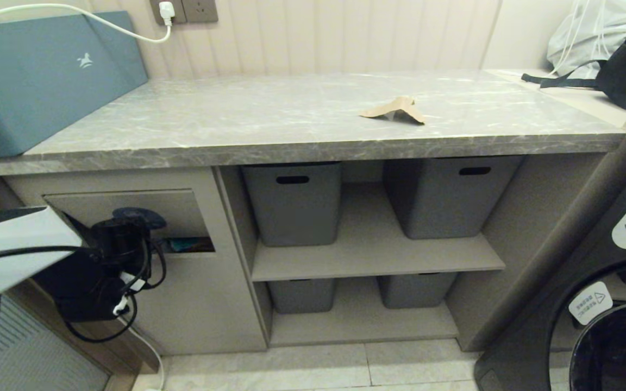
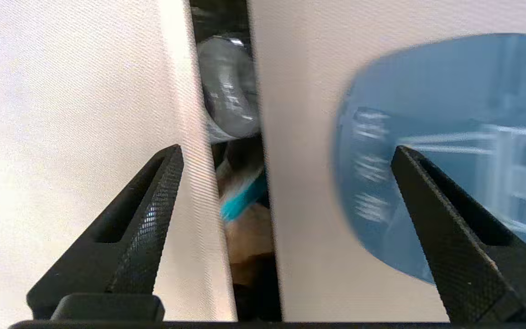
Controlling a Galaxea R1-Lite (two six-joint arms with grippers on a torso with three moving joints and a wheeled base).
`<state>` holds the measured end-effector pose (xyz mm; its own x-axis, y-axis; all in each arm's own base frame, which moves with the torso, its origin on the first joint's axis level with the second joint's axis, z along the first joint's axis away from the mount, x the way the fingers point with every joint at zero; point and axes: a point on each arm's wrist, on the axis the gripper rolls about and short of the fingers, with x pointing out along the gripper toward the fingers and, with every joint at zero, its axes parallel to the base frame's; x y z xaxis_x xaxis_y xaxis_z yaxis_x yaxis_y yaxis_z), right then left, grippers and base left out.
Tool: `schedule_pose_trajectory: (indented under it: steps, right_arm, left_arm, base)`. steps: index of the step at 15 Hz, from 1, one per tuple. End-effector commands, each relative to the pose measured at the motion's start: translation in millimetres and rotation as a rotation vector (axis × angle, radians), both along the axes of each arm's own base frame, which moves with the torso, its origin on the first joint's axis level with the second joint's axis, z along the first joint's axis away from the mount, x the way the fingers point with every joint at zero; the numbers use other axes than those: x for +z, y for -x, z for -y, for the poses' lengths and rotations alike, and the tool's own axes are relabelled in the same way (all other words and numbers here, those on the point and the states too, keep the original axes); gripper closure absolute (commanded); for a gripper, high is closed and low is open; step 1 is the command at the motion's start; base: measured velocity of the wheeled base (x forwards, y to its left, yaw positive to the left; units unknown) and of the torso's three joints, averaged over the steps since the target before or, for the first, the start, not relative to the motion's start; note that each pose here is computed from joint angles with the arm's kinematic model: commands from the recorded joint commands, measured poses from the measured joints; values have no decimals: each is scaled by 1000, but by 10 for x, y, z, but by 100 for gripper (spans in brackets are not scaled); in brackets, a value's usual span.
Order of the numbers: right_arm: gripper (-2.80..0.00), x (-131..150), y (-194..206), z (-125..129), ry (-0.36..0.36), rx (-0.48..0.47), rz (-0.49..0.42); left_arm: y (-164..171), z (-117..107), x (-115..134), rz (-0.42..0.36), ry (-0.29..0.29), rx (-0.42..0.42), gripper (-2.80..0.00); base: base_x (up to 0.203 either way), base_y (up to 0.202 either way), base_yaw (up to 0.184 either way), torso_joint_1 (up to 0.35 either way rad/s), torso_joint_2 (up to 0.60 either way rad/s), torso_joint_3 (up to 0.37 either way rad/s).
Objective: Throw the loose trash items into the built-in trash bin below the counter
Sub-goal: Put the garbage in the trash can, then pick up the garbage
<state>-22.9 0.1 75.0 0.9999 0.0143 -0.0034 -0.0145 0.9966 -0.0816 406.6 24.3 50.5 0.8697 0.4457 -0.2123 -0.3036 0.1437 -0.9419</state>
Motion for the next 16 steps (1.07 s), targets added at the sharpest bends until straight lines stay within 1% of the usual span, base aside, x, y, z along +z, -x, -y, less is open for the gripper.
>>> schedule_pose_trajectory:
  steps: [1,5,9,11,13,14,15,16]
  right_arm:
    - [0,-1,1,0,1,1,0]
    - [0,-1,1,0,1,1,0]
    - [0,-1,1,0,-1,-1,0]
    - [0,3,1,0,-8,0,3]
    - [0,3,1,0,-8,1,3]
    - [0,3,1,0,-8,1,3]
    - [0,3,1,0,-9,0,3]
    - [0,3,1,0,-10,0,3]
  left_arm:
    - [70,16,176,41,5,0,-280]
    - [311,36,148,-17,10,-1,-280]
    - [760,52,332,-24,47,5,-280]
    - [993,76,463,-12,51,-14,-280]
    - [1250,117,734,50,35,-55,-280]
    - [1399,131,833,61,4,-82,0]
    - [1549,140,869,51,-32,-108,0]
    - [1695,147,925,60,-58,-135,0]
  base:
    - [0,0,0,0,0,0]
    - [0,0,0,0,0,0]
    - [0,0,0,0,0,0]
    - [0,0,0,0,0,0]
    - [0,0,0,0,0,0]
    - [0,0,0,0,0,0]
    - [0,0,0,0,0,0]
    - [0,0,0,0,0,0]
